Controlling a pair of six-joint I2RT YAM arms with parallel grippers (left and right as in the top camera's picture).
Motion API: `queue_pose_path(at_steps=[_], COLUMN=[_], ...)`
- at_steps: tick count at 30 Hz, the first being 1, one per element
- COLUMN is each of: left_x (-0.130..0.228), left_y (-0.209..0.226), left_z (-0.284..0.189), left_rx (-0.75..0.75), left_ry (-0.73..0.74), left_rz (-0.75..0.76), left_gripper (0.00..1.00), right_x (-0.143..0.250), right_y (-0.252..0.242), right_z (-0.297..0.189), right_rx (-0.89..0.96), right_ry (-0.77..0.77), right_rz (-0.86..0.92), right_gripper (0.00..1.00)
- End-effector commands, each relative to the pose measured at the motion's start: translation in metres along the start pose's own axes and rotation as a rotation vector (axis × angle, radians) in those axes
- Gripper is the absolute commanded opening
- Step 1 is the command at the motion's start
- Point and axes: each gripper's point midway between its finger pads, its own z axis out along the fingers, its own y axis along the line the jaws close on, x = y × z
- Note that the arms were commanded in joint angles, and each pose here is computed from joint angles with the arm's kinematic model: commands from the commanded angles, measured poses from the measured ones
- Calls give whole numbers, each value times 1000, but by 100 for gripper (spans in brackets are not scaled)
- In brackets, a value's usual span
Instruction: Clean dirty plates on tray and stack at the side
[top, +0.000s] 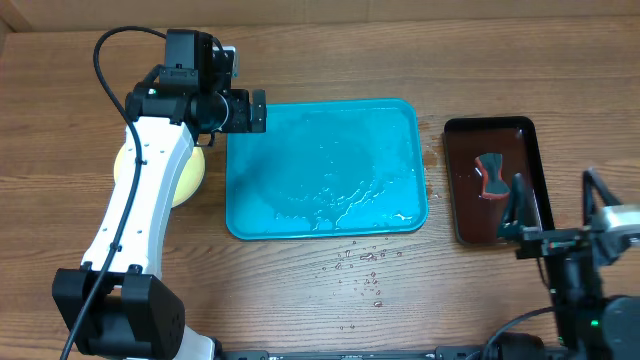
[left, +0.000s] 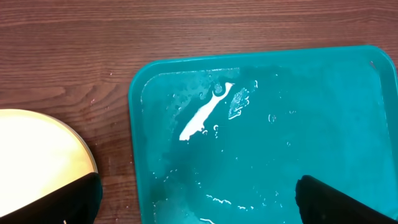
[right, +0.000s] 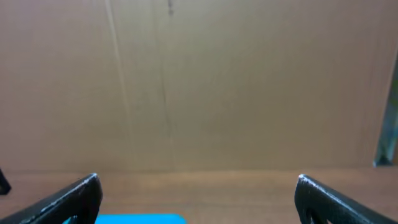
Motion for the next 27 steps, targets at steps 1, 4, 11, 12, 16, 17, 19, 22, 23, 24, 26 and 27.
queue_pose_path(at_steps=[1,4,11,12,16,17,19,22,23,24,26,27], left_x=[-9,-9,-9,-9,-9,-9,-9,-9,-10,-9,-9,-9], left_y=[-2,-2,-2,-2,-2,-2,-2,-2,-3,-2,-2,-2], left_z=[-13,-13,-13,-13,-13,-13,-13,-13,-13,-13,-13,-13], left_rx=[1,1,1,1,1,1,1,1,2,1,1,1], left_ry=[-42,-42,-42,-42,-42,-42,-42,-42,-43,-42,-42,-42], left_rz=[26,26,26,26,25,26,26,26,26,26,26,26], left_gripper=[100,100,100,100,100,100,100,100,100,100,100,100], right_x=[25,40,68,74,82,84,89,100,106,109,118,121], right_y=[-3,-3,-4,-5,-4,-4,-5,-9,-12,-13,-16,-14], right_z=[-4,-7,-5,-4,-2,-2,-1,1,2,2,3,3], right_rx=[2,-11,-26,-26,-32,-33,-33,-21,-8,-4,4,-4], right_ry=[-27,-63,-80,-73,-60,-58,-50,-44,-42,-44,-35,-24], right_rz=[-4,-12,-16,-14,-11,-10,-9,-8,-6,-7,-5,-2], right_gripper=[100,100,100,100,100,100,100,100,100,100,100,100])
